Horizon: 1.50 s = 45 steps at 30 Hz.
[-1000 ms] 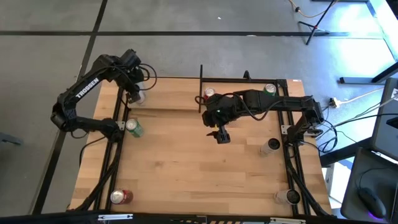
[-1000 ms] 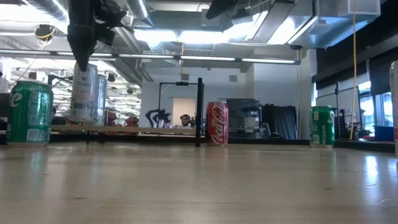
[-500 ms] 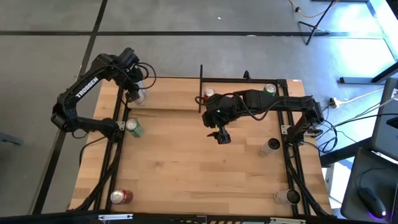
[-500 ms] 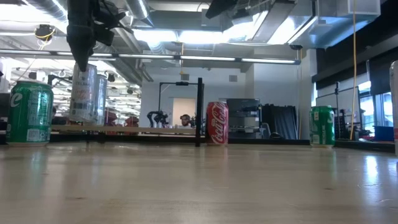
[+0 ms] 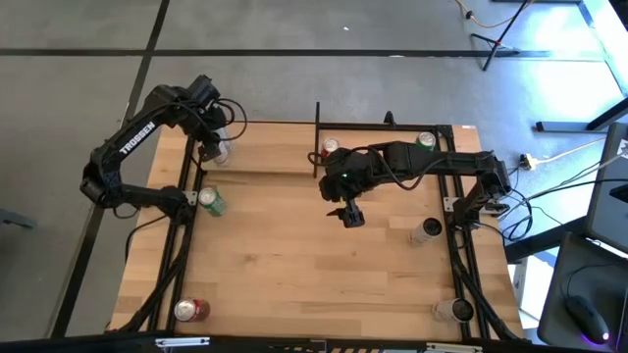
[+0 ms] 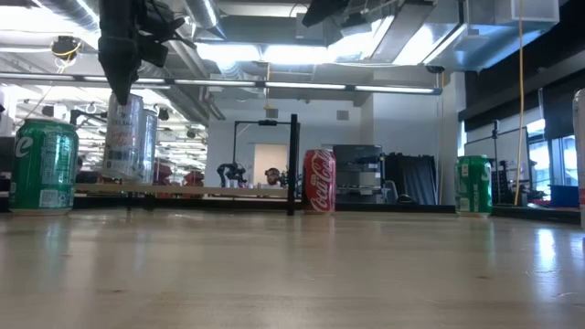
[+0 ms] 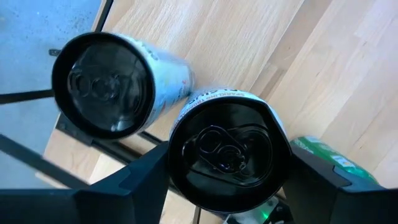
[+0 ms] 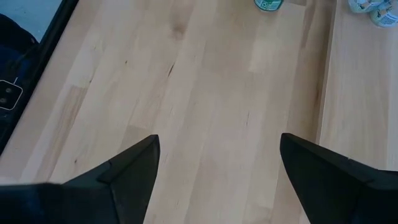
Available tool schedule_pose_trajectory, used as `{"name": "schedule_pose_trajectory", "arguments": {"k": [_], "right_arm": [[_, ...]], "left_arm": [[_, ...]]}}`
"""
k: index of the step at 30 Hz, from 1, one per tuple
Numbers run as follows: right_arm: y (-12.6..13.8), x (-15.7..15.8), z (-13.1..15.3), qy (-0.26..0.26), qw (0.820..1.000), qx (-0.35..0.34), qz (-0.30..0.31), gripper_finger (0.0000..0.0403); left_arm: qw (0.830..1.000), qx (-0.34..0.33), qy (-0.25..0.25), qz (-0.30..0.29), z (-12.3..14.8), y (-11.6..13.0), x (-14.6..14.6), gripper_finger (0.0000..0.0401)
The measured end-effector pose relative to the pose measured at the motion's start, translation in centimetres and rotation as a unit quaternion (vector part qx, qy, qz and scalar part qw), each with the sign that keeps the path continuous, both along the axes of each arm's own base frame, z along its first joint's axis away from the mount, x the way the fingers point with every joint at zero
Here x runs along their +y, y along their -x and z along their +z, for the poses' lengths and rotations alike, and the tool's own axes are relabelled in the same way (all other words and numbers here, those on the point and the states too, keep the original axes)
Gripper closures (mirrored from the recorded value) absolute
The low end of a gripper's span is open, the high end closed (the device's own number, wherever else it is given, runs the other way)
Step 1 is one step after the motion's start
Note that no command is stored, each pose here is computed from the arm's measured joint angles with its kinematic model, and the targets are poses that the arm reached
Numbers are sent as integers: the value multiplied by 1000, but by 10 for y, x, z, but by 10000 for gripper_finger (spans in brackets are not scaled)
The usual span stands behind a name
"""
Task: Place canned beverage on shelf
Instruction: Put the white-yellow soda can on the shelf, then put the left green soda can on the shelf
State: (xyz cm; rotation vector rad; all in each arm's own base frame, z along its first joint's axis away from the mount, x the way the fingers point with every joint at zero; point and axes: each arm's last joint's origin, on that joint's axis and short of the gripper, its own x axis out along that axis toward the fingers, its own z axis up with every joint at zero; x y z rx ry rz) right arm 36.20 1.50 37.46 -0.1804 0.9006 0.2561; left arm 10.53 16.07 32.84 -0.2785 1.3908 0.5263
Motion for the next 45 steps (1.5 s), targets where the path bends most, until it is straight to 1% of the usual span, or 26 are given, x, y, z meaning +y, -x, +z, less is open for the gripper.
{"name": "schedule_pose_trajectory", "arguments": {"k": [6, 14, 17, 23, 27, 29, 33, 38, 39, 42, 45], "right_arm": [[0, 0, 0, 0, 1000, 0, 0, 82], [0, 0, 0, 0, 1000, -1, 0, 82], [0, 0, 0, 0, 1000, -1, 0, 82], [0, 0, 0, 0, 1000, -1, 0, 82], [0, 0, 0, 0, 1000, -1, 0, 82], [0, 0, 0, 0, 1000, -1, 0, 82], [0, 0, 0, 0, 1000, -1, 0, 82], [0, 0, 0, 0, 1000, -1, 0, 82], [0, 0, 0, 0, 1000, -1, 0, 82], [0, 1, 0, -5, 1000, 0, -4, 82], [3, 10, 3, -25, 1000, -1, -2, 82]], "left_arm": [[1000, 15, 19, -5, -13, 1, -2, 152], [1000, 14, 11, -8, -14, 0, 0, 149], [1000, 16, 10, -8, -14, 1, 0, 136], [999, 38, 1, -7, -16, 1, 1, 92], [999, 35, -4, -1, -14, 2, -1, 80], [1000, 29, -13, -1, -7, 3, -4, 79], [999, 8, -48, -7, 12, 2, -7, 78], [995, -40, -85, 31, 42, 4, -11, 78], [994, -59, -86, 39, 47, 5, -13, 78], [988, -128, -71, 48, 63, 3, -21, 78], [984, -163, -50, 55, 71, 0, -33, 78]]}}
